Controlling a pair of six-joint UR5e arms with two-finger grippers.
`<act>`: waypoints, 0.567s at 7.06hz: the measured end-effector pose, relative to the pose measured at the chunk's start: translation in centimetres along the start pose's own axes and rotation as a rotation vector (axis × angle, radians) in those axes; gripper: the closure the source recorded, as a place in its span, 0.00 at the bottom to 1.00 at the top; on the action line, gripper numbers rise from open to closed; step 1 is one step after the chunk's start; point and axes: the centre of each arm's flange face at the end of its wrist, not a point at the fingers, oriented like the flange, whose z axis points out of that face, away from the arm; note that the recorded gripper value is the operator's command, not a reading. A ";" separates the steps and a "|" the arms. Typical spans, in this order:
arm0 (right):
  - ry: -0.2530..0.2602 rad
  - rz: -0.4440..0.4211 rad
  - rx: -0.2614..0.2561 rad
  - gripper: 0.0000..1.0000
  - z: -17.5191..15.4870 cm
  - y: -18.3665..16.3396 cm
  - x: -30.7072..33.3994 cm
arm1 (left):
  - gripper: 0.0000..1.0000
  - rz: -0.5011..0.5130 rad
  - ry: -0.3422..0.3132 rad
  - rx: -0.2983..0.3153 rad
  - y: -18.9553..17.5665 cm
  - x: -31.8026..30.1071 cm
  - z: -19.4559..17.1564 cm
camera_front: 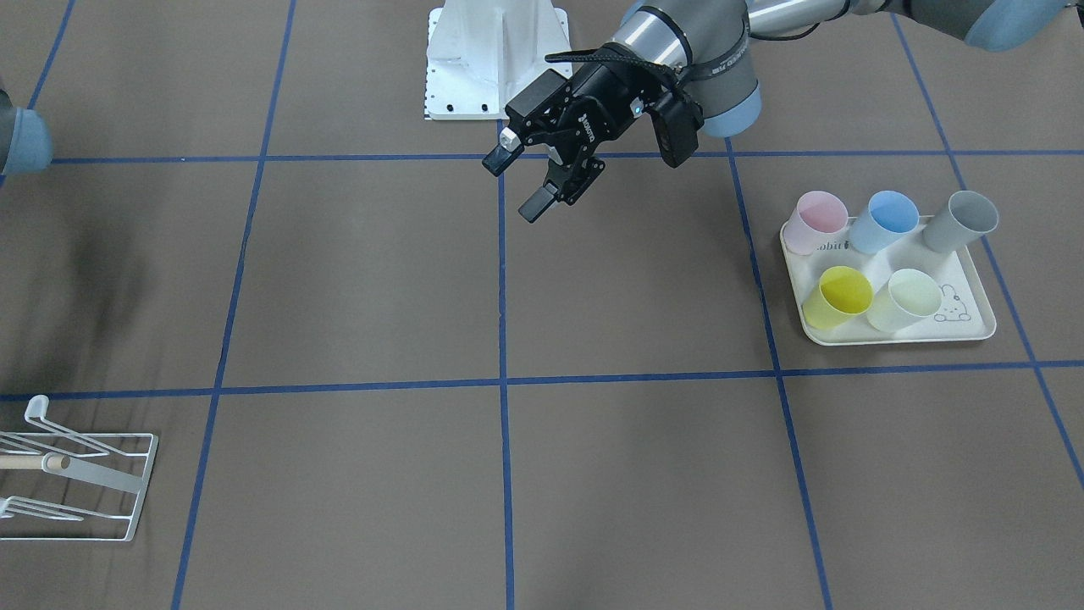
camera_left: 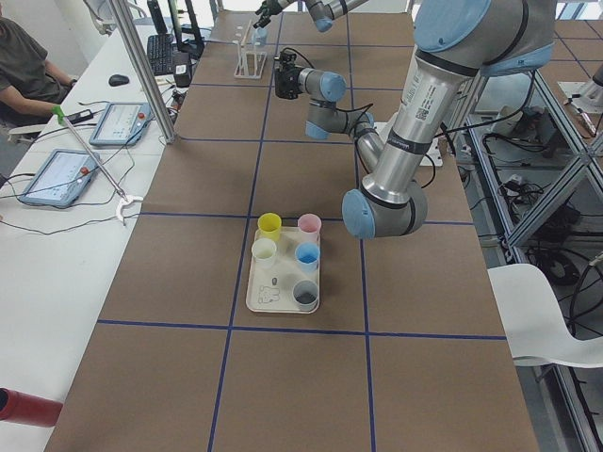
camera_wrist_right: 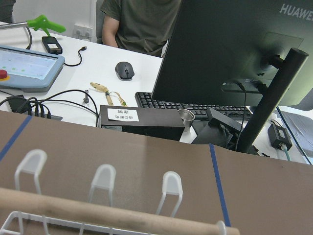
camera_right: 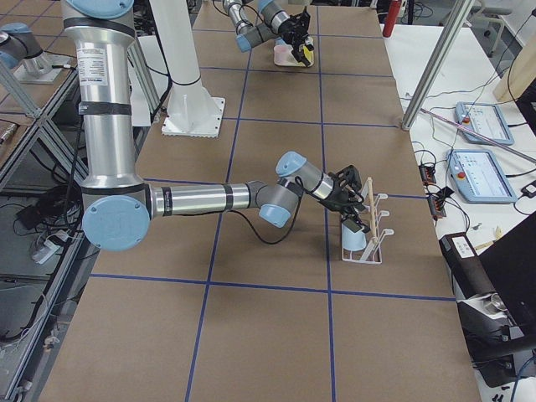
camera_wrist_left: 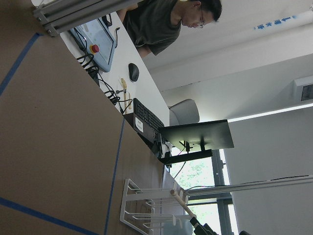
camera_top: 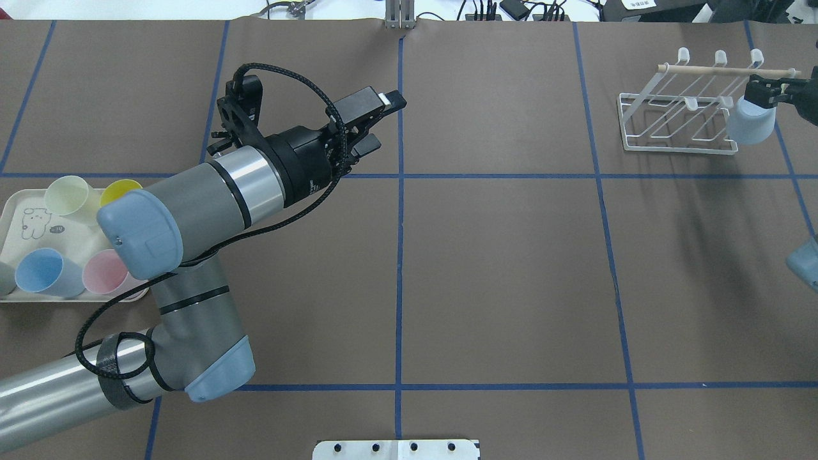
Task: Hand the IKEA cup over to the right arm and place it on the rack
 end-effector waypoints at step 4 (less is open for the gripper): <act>-0.178 0.119 -0.026 0.01 -5.9 -2.1 -1.9 | 0.01 0.034 -0.012 -0.037 -1.0 1.1 -6.0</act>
